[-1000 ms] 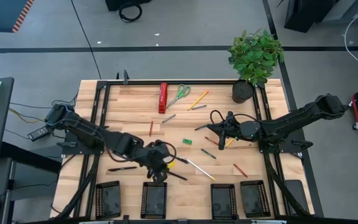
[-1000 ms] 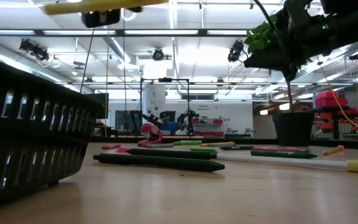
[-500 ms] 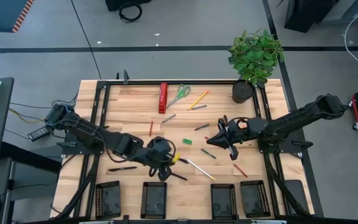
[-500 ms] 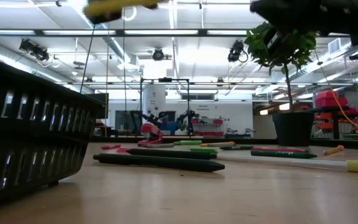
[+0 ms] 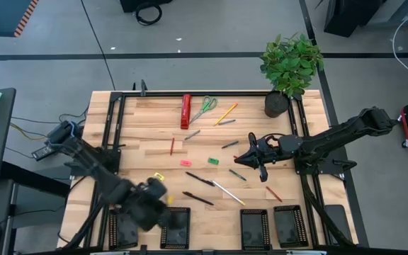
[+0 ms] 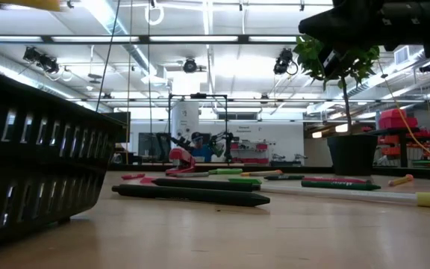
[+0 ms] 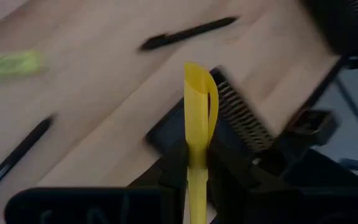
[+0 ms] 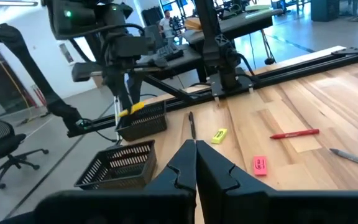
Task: Sort crayons/erasers/pens/pencils in bins
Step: Put the yellow pen into the left black bin
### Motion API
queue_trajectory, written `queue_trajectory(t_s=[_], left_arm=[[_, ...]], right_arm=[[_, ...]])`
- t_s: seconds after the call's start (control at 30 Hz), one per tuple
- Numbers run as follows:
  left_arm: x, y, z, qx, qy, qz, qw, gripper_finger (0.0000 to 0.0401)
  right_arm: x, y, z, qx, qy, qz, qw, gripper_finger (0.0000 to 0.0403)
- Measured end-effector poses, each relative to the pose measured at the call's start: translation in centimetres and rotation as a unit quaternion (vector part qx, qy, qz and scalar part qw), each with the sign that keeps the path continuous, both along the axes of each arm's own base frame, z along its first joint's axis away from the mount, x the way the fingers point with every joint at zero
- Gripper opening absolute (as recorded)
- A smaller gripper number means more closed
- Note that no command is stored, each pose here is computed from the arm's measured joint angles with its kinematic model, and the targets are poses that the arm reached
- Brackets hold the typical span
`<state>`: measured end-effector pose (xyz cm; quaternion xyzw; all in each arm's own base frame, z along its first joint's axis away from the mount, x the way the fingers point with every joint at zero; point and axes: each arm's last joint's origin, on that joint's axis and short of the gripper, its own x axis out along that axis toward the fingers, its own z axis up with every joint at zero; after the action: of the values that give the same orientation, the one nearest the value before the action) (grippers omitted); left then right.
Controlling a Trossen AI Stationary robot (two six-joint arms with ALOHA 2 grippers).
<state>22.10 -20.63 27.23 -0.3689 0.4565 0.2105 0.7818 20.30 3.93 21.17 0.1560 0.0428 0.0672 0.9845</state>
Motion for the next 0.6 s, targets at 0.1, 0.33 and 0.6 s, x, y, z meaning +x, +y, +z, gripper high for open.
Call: queue_trajectory(t_s=[0.1, 0.33, 0.6], left_arm=[[-2.7, -0.8, 0.2, 0.001, 0.021, 0.036, 0.999, 0.0057], [-7.8, -2.8, -0.2, -0.026, 0.085, 0.09, 0.992, 0.0056], [-9.0, -4.4, -1.6, -0.007, 0.11, 0.067, 0.992, 0.0056]], right_arm=[[0.0, 0.0, 0.0, 0.0, 0.0, 0.0, 1.0, 0.0011], [0.0, 0.0, 0.0, -0.001, 0.0, -0.008, 1.0, 0.0011], [0.0, -0.2, -0.2, -0.005, 0.008, -0.038, 0.999, 0.0011]])
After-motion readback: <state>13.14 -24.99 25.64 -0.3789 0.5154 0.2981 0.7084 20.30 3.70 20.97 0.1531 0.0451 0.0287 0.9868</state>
